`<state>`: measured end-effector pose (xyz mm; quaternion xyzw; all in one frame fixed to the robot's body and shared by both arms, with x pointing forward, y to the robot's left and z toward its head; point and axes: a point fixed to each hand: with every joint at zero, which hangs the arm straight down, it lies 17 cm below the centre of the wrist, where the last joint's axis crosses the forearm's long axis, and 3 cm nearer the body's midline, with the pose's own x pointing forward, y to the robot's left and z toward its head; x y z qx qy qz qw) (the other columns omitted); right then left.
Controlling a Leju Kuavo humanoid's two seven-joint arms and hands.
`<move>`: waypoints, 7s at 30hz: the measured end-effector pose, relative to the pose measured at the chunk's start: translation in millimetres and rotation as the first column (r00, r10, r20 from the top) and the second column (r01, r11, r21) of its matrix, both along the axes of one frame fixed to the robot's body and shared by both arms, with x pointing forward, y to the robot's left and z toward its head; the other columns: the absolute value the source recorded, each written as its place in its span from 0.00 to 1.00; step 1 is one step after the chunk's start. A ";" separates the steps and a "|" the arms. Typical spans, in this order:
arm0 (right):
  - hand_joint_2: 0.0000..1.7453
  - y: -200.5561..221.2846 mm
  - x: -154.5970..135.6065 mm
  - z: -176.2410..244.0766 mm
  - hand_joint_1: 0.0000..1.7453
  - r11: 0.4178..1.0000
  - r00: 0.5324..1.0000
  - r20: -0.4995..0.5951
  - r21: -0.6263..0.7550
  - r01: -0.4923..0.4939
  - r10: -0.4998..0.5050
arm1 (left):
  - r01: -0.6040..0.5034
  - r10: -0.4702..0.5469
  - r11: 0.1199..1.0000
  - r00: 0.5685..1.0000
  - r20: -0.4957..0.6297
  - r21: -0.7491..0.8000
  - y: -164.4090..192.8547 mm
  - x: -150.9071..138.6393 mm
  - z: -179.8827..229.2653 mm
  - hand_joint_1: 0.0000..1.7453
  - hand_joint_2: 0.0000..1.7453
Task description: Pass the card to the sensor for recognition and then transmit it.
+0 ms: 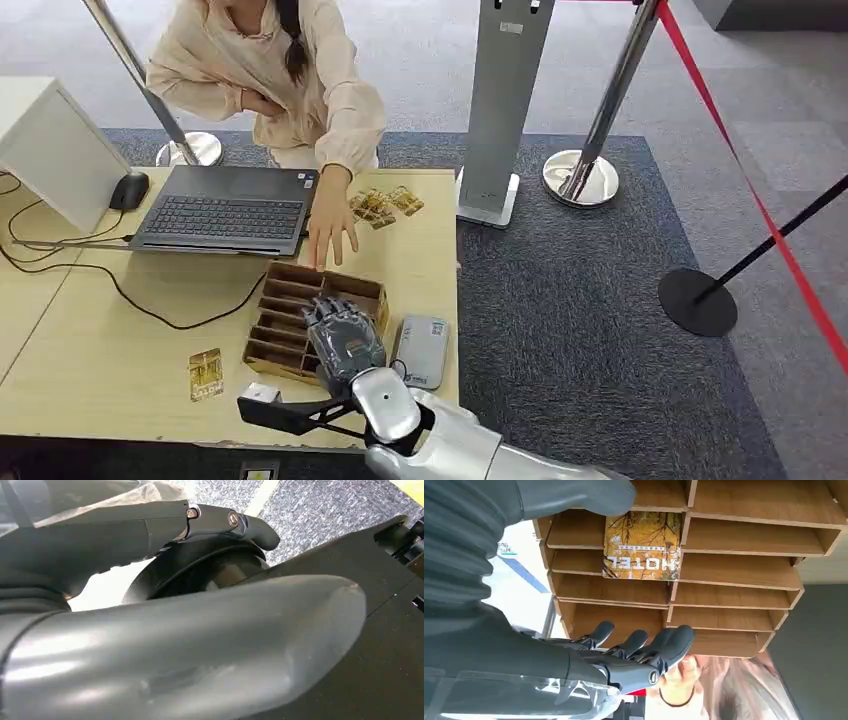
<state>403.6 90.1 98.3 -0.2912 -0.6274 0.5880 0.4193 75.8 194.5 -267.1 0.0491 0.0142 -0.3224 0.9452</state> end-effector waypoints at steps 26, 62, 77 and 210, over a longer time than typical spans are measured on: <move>1.00 -1.5 -0.9 -7.6 0.60 1.000 1.000 -0.026 -0.028 -0.005 0.005 | 0.000 0.000 1.000 1.000 0.002 -0.004 -0.8 1.4 0.3 0.00 0.00; 1.00 -4.0 2.9 -6.6 1.00 1.000 1.000 -0.011 -0.022 -0.001 0.001 | 0.010 -0.010 1.000 1.000 0.003 -0.002 -0.6 2.5 0.5 0.00 0.00; 1.00 -4.9 3.7 -7.4 0.10 1.000 1.000 -0.003 -0.031 -0.001 0.001 | 0.013 -0.013 1.000 1.000 0.002 0.000 -0.3 2.4 0.5 0.00 0.00; 1.00 -47.7 4.4 -9.5 0.91 0.981 0.993 -0.014 -0.161 0.111 -0.115 | 0.020 -0.020 0.999 1.000 0.011 -0.035 13.0 4.5 -2.2 0.00 0.00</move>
